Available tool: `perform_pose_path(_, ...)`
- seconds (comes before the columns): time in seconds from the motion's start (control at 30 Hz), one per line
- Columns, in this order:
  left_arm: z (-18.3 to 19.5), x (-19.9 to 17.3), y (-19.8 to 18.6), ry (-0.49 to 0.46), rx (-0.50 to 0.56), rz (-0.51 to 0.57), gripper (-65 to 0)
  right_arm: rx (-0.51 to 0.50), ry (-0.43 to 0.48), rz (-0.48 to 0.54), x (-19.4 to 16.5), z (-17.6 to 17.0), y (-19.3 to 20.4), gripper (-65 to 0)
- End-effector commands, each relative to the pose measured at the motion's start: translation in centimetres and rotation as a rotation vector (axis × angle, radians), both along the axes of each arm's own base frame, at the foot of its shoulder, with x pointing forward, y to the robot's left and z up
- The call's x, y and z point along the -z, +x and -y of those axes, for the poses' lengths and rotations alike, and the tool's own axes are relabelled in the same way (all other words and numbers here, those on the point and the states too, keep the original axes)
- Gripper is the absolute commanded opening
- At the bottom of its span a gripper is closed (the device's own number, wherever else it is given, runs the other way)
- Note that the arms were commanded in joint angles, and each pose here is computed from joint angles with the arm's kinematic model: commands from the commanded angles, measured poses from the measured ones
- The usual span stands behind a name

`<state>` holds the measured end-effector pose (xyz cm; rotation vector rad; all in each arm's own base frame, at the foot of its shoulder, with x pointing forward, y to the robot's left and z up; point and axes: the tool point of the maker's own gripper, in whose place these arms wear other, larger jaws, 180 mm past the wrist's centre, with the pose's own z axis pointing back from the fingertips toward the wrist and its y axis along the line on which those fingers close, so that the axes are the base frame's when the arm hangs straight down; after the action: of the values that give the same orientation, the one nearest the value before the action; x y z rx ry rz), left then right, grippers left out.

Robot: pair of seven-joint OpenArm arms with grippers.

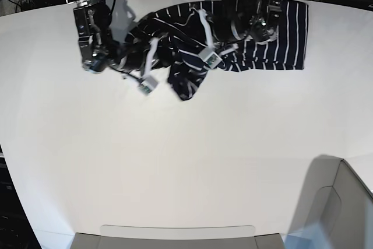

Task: Fold the T-shirt properly
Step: 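Grasp the other strip end with the right gripper and lift it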

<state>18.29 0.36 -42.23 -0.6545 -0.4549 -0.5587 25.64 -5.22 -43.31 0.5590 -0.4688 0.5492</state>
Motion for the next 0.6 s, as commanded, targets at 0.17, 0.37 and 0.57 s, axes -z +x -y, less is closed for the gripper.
perform_pose_path(0.17, -0.6, -4.4, 2.8, -0.009, -0.034, 0.161, -65.0, 0.157, -0.256, 0.024, 0.4, 10.1, 2.6, -65.0)
perform_pose_path(0.37, 0.5, -5.5, 3.2, -0.044, -0.046, 0.185, -65.0, 0.293, -0.318, 0.08, -1.3, 15.9, 4.7, -65.0)
perform_pose_path(0.57, 0.4, -5.9, 3.2, -0.04, -0.041, 0.199, -65.0, 0.423, -0.355, 0.111, -3.0, 22.1, 6.5, -65.0)
